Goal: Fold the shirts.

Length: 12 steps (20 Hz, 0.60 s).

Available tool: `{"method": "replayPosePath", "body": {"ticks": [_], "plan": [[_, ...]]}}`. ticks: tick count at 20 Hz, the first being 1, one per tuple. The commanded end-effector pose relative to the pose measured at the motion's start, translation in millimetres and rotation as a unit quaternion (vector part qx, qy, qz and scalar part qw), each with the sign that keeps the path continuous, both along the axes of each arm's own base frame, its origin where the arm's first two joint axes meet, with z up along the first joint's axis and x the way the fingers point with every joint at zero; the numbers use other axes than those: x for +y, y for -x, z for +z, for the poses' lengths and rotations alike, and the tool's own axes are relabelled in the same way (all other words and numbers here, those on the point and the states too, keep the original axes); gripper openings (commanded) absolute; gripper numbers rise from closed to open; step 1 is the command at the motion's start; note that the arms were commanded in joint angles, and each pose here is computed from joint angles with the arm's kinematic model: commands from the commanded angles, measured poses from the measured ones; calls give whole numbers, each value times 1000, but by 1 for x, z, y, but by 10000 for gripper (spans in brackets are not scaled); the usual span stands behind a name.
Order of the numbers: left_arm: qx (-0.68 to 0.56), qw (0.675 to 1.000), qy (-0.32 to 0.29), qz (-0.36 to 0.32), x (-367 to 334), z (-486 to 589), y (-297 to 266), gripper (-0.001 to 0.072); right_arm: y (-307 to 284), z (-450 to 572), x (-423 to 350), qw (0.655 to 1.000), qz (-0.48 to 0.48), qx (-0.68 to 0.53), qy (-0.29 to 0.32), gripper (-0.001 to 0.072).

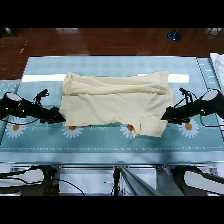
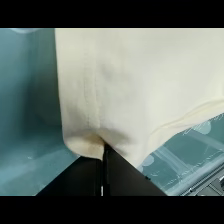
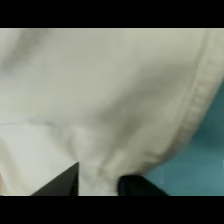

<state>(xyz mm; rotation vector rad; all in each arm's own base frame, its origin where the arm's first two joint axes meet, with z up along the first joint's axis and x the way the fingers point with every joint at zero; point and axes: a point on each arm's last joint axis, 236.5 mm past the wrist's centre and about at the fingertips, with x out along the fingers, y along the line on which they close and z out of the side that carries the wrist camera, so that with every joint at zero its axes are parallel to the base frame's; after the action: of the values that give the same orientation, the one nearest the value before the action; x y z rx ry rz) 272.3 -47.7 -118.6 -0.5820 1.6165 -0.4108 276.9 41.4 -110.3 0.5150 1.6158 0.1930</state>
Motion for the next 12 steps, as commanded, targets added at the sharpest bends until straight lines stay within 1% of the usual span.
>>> {"method": "replayPosePath", "body": {"ticks": [1, 3, 4, 6, 8, 10, 12], "plan": [[2, 1000, 3, -3, -1, 1, 1, 28, 1, -9, 15, 1000, 16, 9, -4, 213], [2, 1000, 3, -3, -1, 2, 1, 28, -2, -2, 15, 1000, 18, -7, -1, 57], [3, 1000, 4, -4, -1, 2, 2, 28, -6, 4, 10, 1000, 17, -21, 8, 18], [4, 1000, 11, -14, -3, 7, 4, 26, -19, 25, -1, 997, 13, -72, 27, 18], [-4, 999, 32, -33, -7, 24, -2, 26, -35, 53, -13, 990, 1, -132, 43, 17], [-43, 997, 56, -27, -13, 54, -30, 25, -55, 84, -24, 981, -14, -186, 58, 17], [-121, 988, 97, 1, -24, 103, -78, 24, -75, 109, -23, 973, -19, -224, 54, 17]]}}
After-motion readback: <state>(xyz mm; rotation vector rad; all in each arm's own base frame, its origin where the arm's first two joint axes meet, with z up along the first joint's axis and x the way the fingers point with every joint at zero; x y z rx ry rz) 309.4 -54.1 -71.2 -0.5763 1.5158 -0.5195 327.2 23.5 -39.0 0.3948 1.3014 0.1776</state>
